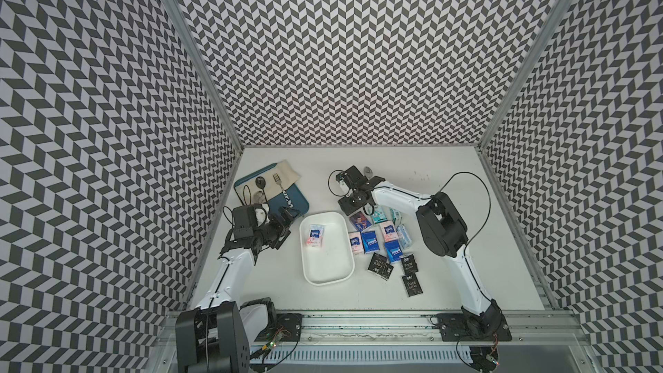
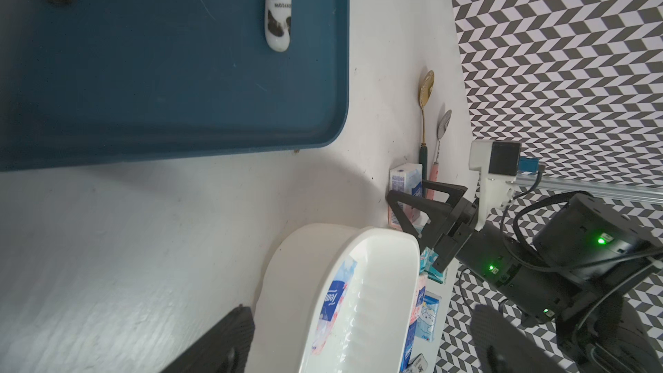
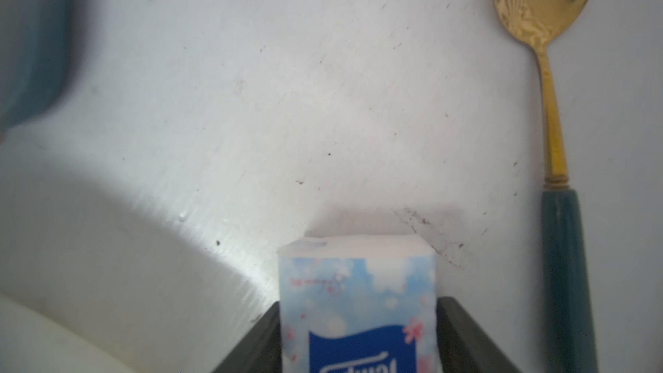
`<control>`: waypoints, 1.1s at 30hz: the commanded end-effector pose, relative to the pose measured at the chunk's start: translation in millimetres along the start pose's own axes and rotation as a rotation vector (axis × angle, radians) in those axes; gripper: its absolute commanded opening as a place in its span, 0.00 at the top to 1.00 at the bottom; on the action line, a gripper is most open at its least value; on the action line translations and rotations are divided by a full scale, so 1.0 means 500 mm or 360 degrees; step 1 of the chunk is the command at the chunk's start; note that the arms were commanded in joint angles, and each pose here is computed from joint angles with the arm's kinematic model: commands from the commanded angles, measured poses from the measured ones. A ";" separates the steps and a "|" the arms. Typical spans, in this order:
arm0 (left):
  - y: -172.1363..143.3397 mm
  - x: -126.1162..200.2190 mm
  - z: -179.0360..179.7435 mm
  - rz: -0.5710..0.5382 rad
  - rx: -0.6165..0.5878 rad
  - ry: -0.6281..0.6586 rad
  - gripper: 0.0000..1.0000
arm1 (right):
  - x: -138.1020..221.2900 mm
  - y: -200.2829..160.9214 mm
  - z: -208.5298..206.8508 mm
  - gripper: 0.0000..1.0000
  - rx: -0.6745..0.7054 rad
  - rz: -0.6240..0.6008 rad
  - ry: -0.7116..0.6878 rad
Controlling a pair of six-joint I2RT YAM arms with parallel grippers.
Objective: Put the pocket tissues into the storage box
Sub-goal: Pick up the pocket tissues from the center of the board, then place the pocket tissues in the storage box.
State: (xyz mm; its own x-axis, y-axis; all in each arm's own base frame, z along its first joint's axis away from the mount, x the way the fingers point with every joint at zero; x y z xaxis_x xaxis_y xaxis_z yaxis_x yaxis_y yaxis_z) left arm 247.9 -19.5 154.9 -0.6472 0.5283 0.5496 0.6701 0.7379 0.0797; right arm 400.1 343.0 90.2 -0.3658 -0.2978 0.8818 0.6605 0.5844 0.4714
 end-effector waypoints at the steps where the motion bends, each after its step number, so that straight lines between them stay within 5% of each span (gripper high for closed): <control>1: -0.003 0.006 0.003 -0.0010 -0.0033 0.0001 0.00 | -0.010 0.009 -0.006 0.43 -0.0021 -0.0009 -0.0047; 17: 0.021 -0.005 -0.005 -0.0082 -0.0117 -0.0042 0.00 | 0.191 0.095 -0.013 0.53 -0.0407 -0.0236 0.0118; 25: 0.022 -0.008 -0.012 -0.0064 -0.0142 -0.0078 0.00 | 0.290 0.055 0.093 0.51 -0.0475 -0.0257 0.0534; 33: 0.003 -0.006 0.005 -0.0011 -0.0153 -0.0053 0.00 | 0.301 -0.013 0.234 0.50 -0.0417 -0.0158 0.0719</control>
State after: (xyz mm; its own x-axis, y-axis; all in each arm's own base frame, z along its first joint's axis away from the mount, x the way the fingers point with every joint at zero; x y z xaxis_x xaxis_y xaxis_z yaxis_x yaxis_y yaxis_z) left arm 256.6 -17.2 155.7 -0.6755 0.5239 0.5189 0.6775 0.7187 0.1564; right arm 281.1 368.9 214.3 -0.1864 -0.6183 0.7636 0.7929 0.3642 0.4885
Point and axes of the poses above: each gripper's point midway between its finger pads, its own x axis back along the fingers, its own z axis along the line the jaws close on, y = z × x, the point moved 7 cm from there along x, back along the fingers, and after that the axes turned 5 degrees about x, right-handed, at the moved point
